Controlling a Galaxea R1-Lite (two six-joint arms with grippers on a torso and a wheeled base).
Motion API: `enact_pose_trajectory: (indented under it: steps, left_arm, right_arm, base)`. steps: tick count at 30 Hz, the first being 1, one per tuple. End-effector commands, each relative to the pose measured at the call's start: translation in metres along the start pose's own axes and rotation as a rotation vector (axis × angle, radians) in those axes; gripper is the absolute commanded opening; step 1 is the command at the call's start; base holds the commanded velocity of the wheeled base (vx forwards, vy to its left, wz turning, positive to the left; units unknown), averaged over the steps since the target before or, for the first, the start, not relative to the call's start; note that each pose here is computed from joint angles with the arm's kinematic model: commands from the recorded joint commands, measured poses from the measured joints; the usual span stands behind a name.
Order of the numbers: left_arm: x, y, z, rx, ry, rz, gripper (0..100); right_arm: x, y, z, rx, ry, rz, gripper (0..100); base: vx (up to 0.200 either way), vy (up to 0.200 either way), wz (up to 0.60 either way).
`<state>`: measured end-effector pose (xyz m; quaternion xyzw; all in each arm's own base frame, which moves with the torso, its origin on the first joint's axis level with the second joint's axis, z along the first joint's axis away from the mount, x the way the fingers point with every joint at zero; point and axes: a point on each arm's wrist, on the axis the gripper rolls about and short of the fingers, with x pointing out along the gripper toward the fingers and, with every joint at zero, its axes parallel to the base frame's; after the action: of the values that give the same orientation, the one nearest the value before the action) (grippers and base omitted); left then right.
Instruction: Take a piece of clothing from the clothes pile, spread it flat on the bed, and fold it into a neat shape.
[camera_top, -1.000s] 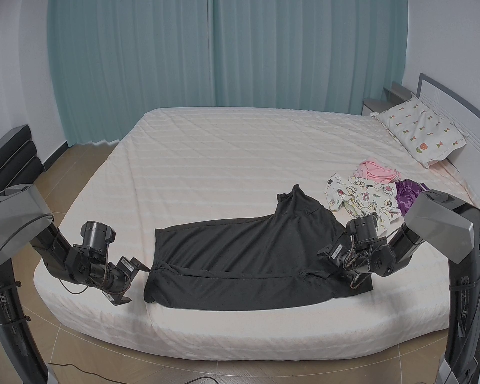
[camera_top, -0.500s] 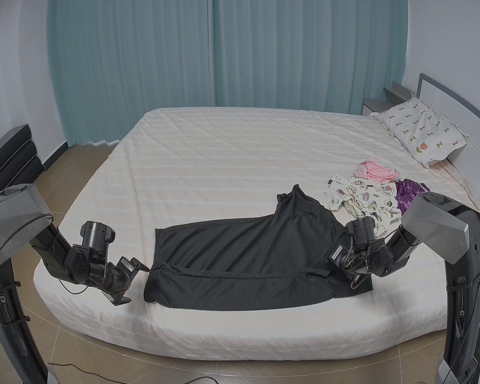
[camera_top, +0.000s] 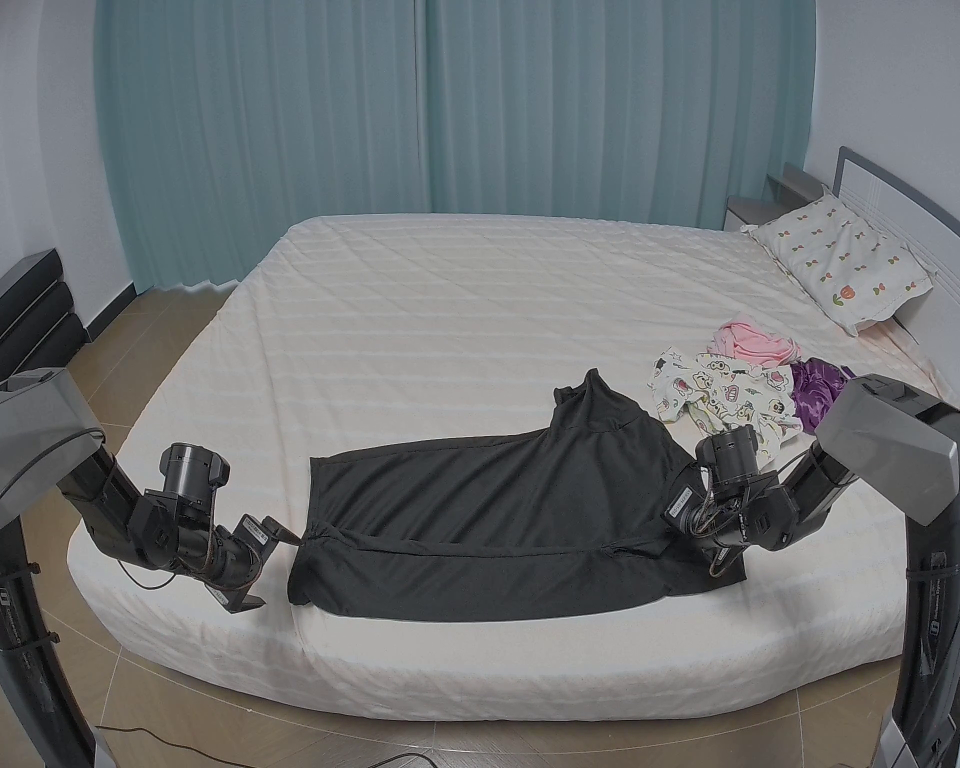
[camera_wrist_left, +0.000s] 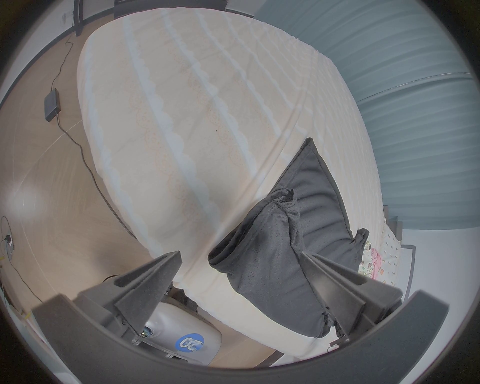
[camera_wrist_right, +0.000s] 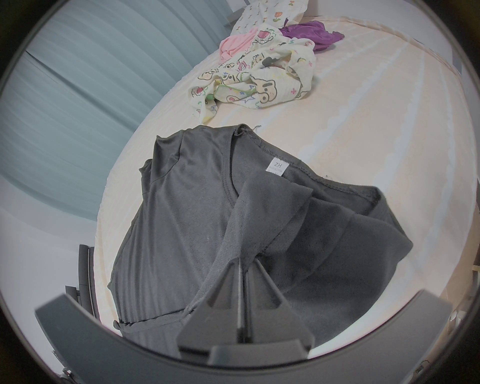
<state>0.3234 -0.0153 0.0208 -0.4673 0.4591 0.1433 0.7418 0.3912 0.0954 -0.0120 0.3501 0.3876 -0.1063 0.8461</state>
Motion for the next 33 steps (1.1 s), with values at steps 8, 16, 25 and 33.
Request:
enact_pose_trajectory:
  steps: [8, 16, 25, 33]
  left_arm:
    - [0.0, 0.001, -0.001, 0.0, 0.003, 0.003, 100]
    - [0.0, 0.001, -0.001, 0.0, 0.004, 0.004, 100]
    - [0.0, 0.001, -0.001, 0.0, 0.004, 0.004, 100]
    - [0.0, 0.001, -0.001, 0.0, 0.004, 0.004, 100]
  right_arm:
    - [-0.045, 0.006, -0.008, -0.056, 0.007, 0.03, 0]
    - [-0.059, -0.007, -0.02, -0.14, 0.013, -0.019, 0]
    - [-0.077, -0.01, -0.034, -0.211, 0.044, -0.026, 0]
    - [-0.081, -0.028, -0.049, -0.295, 0.106, -0.065, 100]
  base:
    - [0.0, 0.0, 0.0]
    - [0.0, 0.0, 0.0]
    - [0.0, 0.0, 0.0]
    - [0.0, 0.0, 0.0]
